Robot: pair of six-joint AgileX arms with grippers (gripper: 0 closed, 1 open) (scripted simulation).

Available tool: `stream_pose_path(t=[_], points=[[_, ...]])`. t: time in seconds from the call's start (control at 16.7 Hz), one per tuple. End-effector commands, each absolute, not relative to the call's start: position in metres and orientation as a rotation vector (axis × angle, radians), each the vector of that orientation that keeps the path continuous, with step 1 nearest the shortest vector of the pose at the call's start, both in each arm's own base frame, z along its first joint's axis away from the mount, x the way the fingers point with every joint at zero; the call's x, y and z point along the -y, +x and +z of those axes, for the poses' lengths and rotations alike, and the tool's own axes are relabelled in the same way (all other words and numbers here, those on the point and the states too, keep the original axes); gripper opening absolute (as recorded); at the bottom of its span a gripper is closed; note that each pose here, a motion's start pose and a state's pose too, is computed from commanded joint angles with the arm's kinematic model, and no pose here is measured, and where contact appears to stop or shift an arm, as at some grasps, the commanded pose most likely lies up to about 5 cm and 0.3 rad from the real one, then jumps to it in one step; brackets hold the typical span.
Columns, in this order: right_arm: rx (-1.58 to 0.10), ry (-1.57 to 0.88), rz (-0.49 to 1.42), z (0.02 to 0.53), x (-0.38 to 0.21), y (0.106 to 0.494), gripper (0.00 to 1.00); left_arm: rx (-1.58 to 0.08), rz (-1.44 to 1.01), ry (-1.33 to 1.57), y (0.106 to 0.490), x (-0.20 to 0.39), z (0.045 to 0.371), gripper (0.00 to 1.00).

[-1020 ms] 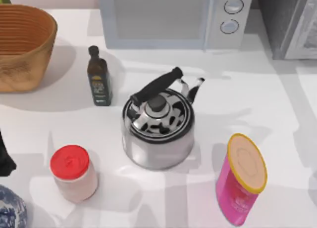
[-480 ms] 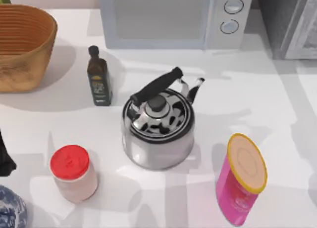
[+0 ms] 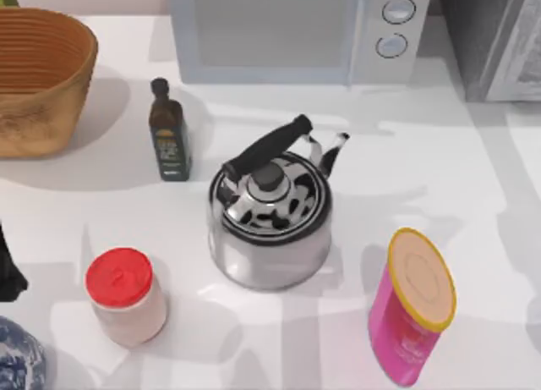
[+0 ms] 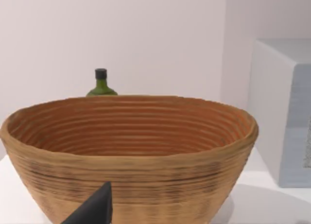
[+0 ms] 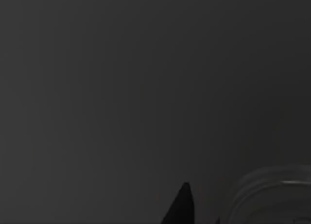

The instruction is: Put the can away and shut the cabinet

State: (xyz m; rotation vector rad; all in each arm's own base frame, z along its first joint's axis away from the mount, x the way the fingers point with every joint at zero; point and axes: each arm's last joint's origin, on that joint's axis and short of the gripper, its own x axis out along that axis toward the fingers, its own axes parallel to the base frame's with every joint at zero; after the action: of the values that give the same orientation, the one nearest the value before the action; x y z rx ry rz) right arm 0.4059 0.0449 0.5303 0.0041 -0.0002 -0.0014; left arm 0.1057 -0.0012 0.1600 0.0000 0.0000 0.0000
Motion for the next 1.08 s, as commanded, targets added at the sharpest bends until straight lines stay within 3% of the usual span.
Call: stream_pose_path(t=[0.24, 0.3, 0.84, 1.08], points=[[0.000, 0.004, -0.001, 0.530, -0.045, 0.406, 0.98, 0.000, 0.000, 0.000, 0.106, 0.001, 0.160, 1.00], [0.000, 0.004, -0.001, 0.530, -0.045, 0.406, 1.00, 0.000, 0.000, 0.000, 0.106, 0.001, 0.160, 1.00], [0.000, 0.004, 0.001, 0.530, -0.046, 0.406, 1.00, 0.000, 0.000, 0.000, 0.106, 0.001, 0.160, 1.00], [0.044, -0.002, 0.029, 0.545, -0.046, 0.384, 1.00, 0.000, 0.000, 0.000, 0.106, 0.001, 0.160, 1.00]])
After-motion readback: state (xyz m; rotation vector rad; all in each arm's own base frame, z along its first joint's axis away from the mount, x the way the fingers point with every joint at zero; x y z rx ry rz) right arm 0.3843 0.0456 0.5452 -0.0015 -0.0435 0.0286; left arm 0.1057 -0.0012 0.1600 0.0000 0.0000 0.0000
